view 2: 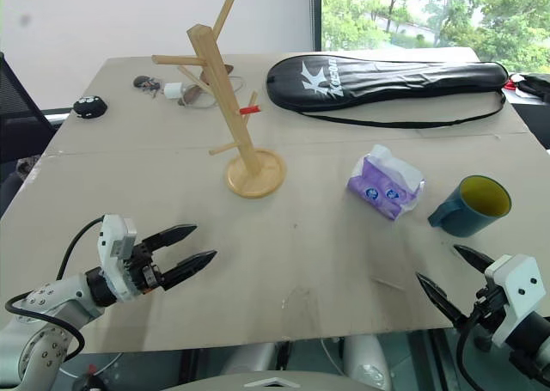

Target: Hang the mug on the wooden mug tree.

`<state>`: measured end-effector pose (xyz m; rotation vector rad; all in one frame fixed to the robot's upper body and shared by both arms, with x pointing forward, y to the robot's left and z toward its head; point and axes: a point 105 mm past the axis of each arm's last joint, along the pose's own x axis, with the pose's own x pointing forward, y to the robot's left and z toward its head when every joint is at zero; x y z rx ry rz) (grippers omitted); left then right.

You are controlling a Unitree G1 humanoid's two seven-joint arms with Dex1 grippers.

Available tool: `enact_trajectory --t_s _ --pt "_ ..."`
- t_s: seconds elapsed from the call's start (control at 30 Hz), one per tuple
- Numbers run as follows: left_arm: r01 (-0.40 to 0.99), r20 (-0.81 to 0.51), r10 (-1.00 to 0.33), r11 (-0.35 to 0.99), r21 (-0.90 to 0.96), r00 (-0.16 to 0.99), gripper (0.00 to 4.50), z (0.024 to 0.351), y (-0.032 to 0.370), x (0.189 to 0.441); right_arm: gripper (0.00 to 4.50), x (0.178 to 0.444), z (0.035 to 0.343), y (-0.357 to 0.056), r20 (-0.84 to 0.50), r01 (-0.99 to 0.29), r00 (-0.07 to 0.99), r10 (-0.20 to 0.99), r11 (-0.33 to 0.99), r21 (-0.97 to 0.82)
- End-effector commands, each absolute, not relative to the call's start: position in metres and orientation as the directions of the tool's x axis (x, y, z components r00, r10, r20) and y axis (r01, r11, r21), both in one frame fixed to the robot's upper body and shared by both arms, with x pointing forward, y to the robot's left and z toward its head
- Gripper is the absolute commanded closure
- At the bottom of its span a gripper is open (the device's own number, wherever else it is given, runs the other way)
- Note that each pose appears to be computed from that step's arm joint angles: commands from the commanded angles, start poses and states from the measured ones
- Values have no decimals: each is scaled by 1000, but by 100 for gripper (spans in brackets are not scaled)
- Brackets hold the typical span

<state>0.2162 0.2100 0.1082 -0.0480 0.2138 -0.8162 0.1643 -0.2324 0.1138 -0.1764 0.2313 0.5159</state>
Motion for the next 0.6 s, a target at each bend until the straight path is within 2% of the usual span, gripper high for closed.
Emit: enact_trajectory --t_s 0.03,0.13,0.2,0.3,0.5,0.6 --pt "753 -116 -755 654 -70 645 0 126 203 223 6 173 127 -222 -217 -517 849 481 842 -153" --pt "853 -40 -853 522 -17 521 0 150 181 224 6 189 150 -199 -165 -541 840 516 816 -204" --pt "885 -22 -885 465 3 465 0 156 172 220 6 194 155 -190 -179 -566 824 538 795 -217" --pt "930 -21 -930 367 32 367 0 161 162 210 6 206 157 -178 -290 -603 797 531 730 -321" --pt "943 -22 -943 329 54 331 0 164 154 209 6 261 160 -169 -344 -579 812 471 725 -374" --pt "943 -11 -945 326 66 327 0 168 149 209 6 282 144 -168 -410 -580 803 433 727 -368"
